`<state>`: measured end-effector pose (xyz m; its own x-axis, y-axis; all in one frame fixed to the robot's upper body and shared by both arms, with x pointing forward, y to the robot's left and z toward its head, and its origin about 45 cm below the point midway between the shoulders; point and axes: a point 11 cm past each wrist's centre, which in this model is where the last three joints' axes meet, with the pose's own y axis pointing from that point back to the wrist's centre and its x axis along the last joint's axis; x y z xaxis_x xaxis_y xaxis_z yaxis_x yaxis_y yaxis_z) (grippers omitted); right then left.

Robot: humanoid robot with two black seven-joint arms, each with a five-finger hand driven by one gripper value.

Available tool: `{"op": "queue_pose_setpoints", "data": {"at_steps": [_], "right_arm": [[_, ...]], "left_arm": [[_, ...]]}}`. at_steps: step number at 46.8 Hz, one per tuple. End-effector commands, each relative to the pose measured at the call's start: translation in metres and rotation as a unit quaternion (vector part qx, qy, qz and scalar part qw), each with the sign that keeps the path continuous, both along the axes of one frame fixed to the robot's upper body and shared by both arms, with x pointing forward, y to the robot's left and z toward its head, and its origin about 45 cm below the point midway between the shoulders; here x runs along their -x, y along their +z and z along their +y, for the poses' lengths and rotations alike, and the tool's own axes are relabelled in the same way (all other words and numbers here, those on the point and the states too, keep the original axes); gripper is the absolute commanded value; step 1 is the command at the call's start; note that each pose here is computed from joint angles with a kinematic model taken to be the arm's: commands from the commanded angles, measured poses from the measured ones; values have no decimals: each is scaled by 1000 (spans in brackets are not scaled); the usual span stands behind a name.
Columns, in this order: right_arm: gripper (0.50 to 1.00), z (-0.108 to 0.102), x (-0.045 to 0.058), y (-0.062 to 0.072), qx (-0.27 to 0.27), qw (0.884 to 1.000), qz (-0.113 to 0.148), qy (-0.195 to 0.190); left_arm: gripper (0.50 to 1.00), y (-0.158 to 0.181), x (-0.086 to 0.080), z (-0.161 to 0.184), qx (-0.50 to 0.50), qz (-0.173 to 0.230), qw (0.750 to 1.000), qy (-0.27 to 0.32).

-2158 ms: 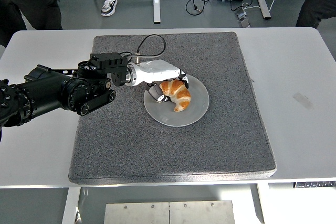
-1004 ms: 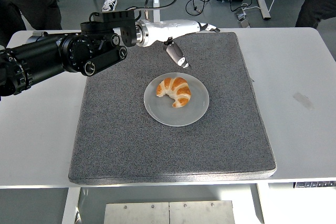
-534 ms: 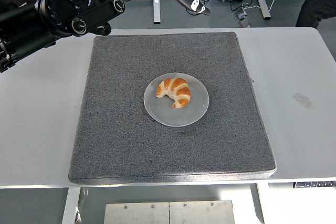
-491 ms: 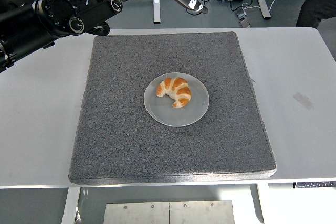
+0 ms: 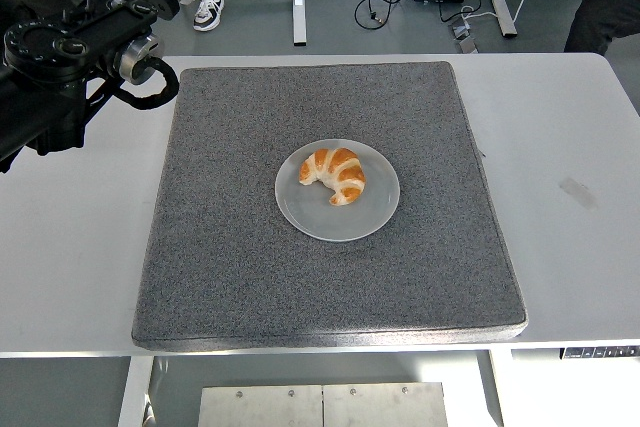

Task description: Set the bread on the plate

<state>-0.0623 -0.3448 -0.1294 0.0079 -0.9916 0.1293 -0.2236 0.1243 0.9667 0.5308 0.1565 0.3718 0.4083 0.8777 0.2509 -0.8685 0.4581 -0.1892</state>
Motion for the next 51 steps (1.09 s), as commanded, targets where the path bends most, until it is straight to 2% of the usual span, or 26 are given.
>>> {"op": "queue_pose_setpoints", "data": {"at_steps": [1,12,23,35,51], "right_arm": [[1000,1,0,0,-2,1000,0,0],[1000,1,0,0,-1,1000,0,0],[1000,3,2,0,-6,1000,1,-1],[1000,1,3,0,-1,1000,2,0],[1000,0,4,0,0,1000,3,0]], "left_arm": [[984,-10,0,15,38,14,999,20],[984,-28,0,39,158,44,984,62],[984,-69,6,56,245,97,959,106],[984,-85,9,90,343,109,920,154],[984,-98,10,91,363,122,908,172]]}}
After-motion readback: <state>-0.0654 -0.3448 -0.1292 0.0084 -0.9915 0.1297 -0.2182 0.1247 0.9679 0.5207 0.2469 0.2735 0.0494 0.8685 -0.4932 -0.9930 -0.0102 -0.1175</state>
